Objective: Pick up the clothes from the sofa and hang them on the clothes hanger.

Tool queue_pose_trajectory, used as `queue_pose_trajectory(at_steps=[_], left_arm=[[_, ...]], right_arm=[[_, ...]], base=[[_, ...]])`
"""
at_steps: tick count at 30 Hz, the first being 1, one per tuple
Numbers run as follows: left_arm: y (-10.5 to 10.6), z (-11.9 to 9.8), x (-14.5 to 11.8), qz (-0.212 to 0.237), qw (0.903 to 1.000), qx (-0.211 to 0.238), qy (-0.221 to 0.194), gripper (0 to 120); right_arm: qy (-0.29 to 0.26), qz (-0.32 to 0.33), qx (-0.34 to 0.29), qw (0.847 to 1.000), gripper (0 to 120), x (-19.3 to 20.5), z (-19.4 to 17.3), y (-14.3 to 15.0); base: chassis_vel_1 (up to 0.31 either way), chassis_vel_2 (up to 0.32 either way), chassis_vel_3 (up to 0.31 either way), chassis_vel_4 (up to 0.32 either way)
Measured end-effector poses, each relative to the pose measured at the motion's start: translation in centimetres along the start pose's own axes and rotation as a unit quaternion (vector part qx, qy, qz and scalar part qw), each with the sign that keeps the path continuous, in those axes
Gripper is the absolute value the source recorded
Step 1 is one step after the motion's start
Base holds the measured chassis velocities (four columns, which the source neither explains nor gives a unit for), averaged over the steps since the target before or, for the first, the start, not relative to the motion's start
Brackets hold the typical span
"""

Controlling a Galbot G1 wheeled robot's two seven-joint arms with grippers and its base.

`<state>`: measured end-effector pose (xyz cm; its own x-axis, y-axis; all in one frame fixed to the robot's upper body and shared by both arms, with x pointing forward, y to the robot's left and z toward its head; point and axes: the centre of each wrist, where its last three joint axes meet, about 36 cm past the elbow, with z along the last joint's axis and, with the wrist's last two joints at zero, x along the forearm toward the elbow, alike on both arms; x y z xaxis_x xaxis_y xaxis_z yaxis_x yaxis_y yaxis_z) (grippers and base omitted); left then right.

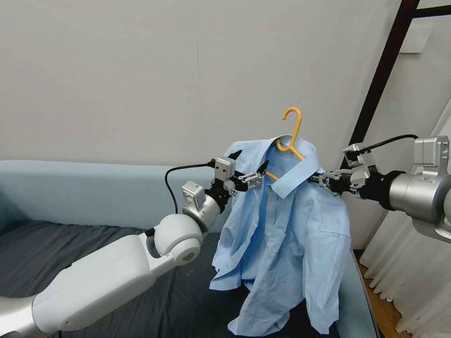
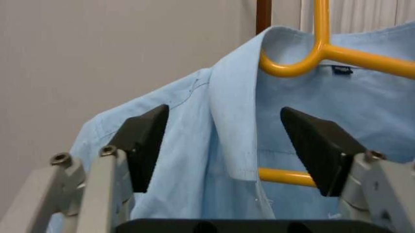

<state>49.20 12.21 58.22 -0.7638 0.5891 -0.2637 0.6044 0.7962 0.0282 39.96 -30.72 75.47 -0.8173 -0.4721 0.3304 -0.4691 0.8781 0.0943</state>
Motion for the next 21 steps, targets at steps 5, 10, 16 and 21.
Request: queue_pose_trajectory(at_steps=[5, 10, 16, 21], left_arm=[[-0.4, 0.4, -0.4, 0.004, 1.0, 0.005, 0.001, 50], [-0.7, 0.6, -0.6, 0.006, 0.9999, 0.01, 0.002, 30], [-0.8, 0.8, -0.5, 0.008, 0.9999, 0.013, 0.004, 9], [-1.0, 0.9, -0.5, 0.01, 0.9998, 0.015, 0.005, 0]], right_arm=[[-0.002, 0.001, 0.0, 1.0, 8, 0.2, -0.3, 0.0], [0.0, 0.003, 0.001, 1.0, 8, 0.3, -0.3, -0.1], [0.001, 0.001, 0.0, 1.0, 8, 0.1, -0.1, 0.0], [0.003, 0.0, 0.002, 1.0, 8, -0.1, 0.2, 0.0]], base=[[0.0, 0.0, 0.0, 0.0], [0.0, 0.0, 0.0, 0.0], [0.0, 0.0, 0.0, 0.0], [0.0, 0.0, 0.0, 0.0]])
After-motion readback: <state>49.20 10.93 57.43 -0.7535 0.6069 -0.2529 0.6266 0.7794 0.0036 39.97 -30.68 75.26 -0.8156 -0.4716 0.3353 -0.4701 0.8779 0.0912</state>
